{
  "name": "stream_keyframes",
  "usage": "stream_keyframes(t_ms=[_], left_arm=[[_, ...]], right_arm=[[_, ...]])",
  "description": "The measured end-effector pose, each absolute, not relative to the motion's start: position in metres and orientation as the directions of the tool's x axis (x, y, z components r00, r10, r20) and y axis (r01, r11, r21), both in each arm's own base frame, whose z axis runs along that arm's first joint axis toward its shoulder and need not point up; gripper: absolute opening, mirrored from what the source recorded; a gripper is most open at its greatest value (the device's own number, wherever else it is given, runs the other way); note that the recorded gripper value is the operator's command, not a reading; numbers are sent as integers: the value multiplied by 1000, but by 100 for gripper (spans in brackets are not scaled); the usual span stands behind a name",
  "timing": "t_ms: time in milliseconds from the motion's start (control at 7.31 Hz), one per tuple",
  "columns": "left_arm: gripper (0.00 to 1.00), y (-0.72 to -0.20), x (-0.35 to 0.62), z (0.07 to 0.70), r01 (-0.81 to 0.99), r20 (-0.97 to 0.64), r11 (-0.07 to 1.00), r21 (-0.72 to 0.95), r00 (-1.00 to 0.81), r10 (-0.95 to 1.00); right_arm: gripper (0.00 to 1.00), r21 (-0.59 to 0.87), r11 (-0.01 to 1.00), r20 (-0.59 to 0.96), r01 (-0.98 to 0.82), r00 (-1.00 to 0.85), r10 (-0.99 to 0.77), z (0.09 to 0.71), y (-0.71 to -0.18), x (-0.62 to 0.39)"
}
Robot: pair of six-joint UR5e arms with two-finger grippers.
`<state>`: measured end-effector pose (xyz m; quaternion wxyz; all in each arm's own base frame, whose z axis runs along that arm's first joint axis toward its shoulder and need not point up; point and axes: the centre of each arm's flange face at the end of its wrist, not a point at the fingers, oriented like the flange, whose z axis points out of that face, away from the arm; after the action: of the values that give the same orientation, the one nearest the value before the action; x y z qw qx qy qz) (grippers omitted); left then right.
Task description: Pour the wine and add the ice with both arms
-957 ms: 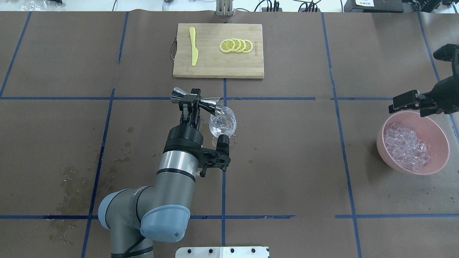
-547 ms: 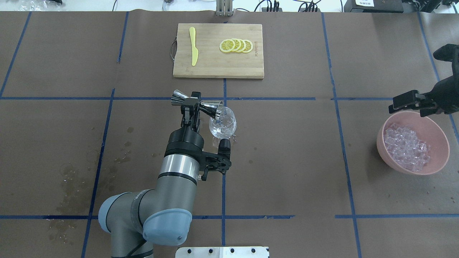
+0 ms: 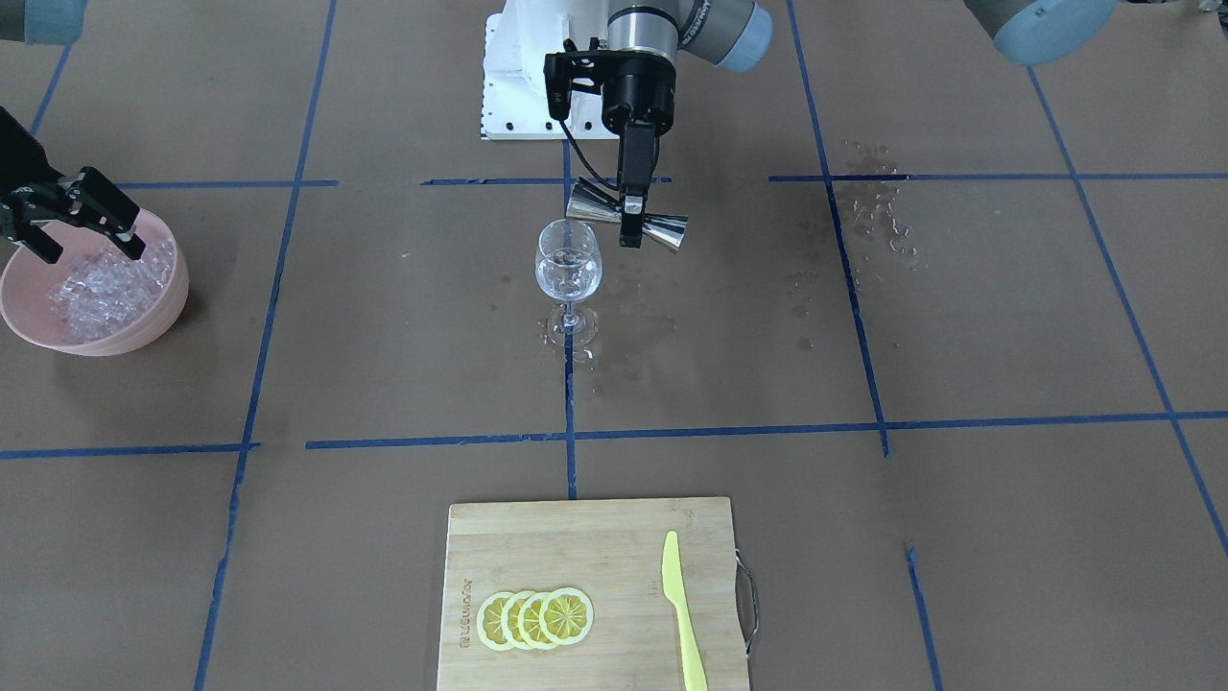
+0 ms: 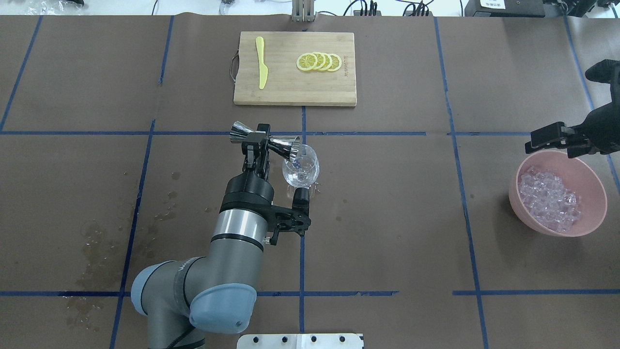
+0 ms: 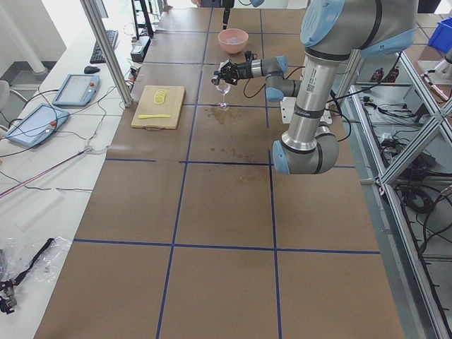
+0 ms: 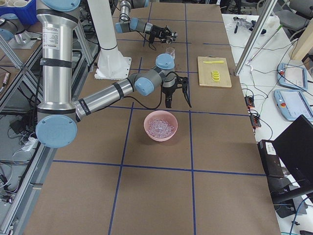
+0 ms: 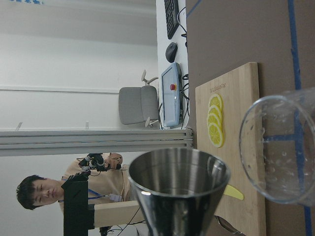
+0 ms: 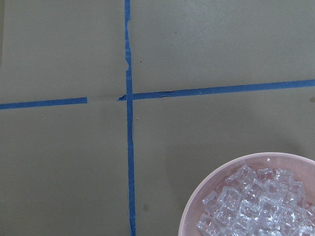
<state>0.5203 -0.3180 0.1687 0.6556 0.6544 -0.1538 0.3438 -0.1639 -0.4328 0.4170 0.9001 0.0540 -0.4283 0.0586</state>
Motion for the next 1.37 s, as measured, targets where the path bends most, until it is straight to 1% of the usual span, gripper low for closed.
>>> stream_keyframes(t_ms=[547,820,1094,1367], left_arm=[[0,-312,481,254,-507,517,-109,855,823,235],[0,-306,444,302,-408,426,-125,905,877,224],[0,-302,413,332,-290,314,-135,948,924,220],[0,-297,383,366,-128,150,-107,986,960,236]], right_arm=[[100,55,986,777,-154,627,54,418,-431,-162],[100,77,986,780,-151,625,34,446,-422,-157],[100,90,983,765,-159,644,34,481,-415,-152],[100,101,984,734,-143,678,23,505,-413,-156]])
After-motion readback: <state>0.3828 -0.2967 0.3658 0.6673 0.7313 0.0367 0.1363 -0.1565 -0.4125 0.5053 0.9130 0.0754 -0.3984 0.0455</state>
